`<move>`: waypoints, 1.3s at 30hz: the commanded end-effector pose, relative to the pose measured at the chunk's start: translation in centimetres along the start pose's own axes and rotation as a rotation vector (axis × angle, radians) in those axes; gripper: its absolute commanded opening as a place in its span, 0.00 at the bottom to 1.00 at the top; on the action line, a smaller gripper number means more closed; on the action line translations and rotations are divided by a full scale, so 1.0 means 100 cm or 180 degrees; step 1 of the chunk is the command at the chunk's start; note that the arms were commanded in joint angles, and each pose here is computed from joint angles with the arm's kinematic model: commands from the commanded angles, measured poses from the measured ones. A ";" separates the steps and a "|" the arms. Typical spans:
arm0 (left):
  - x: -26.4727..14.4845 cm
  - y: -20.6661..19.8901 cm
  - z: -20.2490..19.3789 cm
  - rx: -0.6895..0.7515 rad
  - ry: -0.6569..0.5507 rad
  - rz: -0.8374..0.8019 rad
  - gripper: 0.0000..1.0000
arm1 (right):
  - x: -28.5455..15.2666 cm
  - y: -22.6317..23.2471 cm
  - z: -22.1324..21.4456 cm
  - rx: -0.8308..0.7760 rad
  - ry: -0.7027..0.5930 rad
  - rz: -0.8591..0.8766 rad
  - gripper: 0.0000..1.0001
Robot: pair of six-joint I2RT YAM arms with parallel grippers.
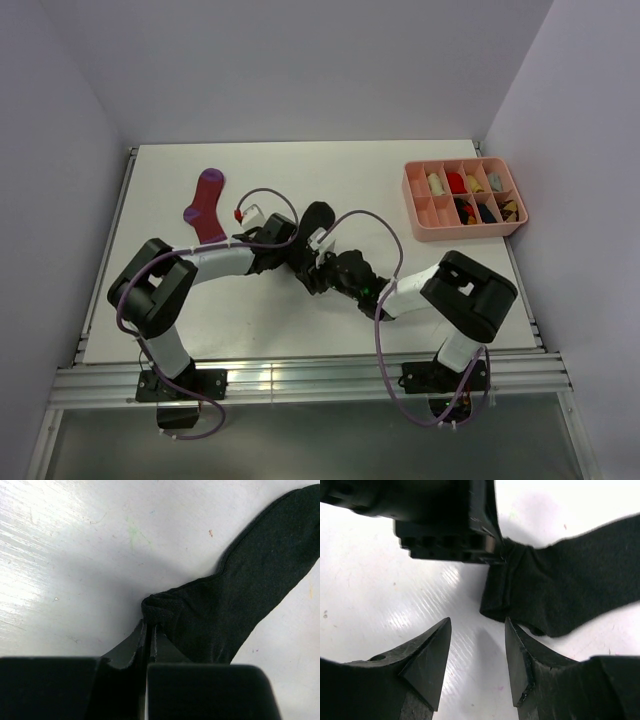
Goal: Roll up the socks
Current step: Roll the sock at the center of the board.
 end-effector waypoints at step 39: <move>0.002 0.007 -0.013 0.0229 0.0387 0.0085 0.00 | 0.062 -0.001 -0.035 -0.0467 0.0431 -0.0668 0.00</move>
Point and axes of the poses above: each gripper's point midway between its finger pads, its own x axis out along the fingers, its own y axis along the line the jaws close on, z = x × y, the point moved 10 cm from there along -x, back along the fingers, and after that the axes turned 14 degrees about x, right-handed, at the moved point
